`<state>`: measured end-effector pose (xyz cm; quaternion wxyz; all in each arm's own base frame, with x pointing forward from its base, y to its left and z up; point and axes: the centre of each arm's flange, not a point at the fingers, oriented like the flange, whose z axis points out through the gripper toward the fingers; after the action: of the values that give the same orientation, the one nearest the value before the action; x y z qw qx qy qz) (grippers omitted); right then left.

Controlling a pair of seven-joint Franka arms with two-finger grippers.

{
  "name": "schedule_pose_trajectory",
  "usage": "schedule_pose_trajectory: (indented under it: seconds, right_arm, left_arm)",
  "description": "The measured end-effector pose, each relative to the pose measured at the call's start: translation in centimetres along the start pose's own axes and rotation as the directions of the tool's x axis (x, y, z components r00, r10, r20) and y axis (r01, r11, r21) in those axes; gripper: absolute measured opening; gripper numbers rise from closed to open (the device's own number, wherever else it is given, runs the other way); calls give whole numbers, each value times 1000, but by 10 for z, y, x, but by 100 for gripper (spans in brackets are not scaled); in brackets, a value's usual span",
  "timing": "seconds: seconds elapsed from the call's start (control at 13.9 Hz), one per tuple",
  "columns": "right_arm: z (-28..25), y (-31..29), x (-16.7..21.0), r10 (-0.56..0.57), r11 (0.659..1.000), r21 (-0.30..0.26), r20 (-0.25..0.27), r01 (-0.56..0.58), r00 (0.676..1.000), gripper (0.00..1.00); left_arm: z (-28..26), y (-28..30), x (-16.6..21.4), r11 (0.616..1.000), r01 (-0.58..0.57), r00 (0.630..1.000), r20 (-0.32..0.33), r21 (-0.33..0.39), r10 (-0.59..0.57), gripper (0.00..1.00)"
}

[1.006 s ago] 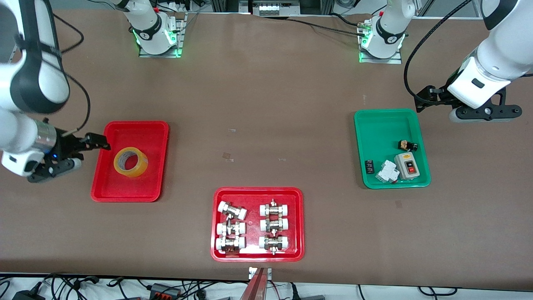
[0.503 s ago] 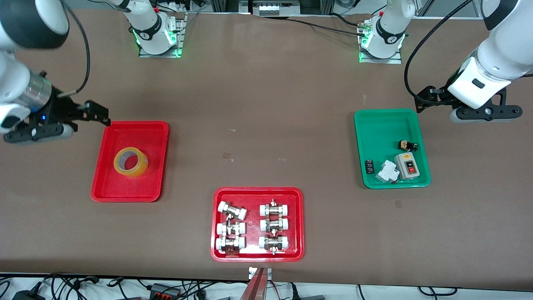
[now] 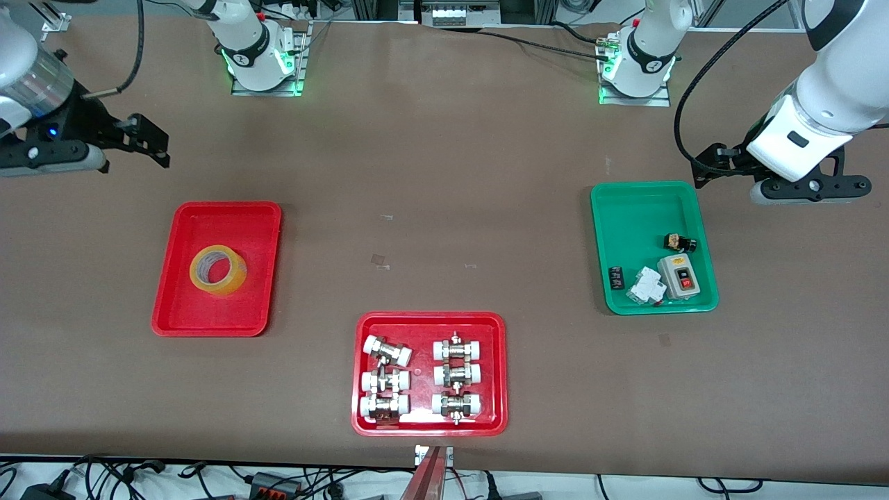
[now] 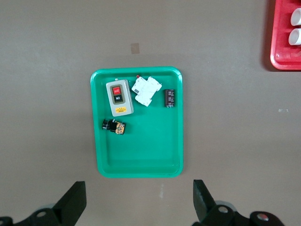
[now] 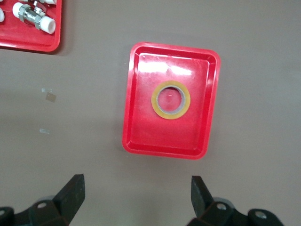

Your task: Left arm passes tape to right arm into tray

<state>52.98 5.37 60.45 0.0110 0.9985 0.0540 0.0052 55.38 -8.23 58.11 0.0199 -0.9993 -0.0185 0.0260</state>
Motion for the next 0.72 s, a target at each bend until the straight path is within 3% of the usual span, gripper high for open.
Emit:
schedule_pose_trajectory:
  seconds: [0.72]
  right_arm:
    - [-22,7,9,53,999,8,-1,-53,999,100]
  left_arm:
    - [1,-1,0,1000,1,1000,1,0,-1,100]
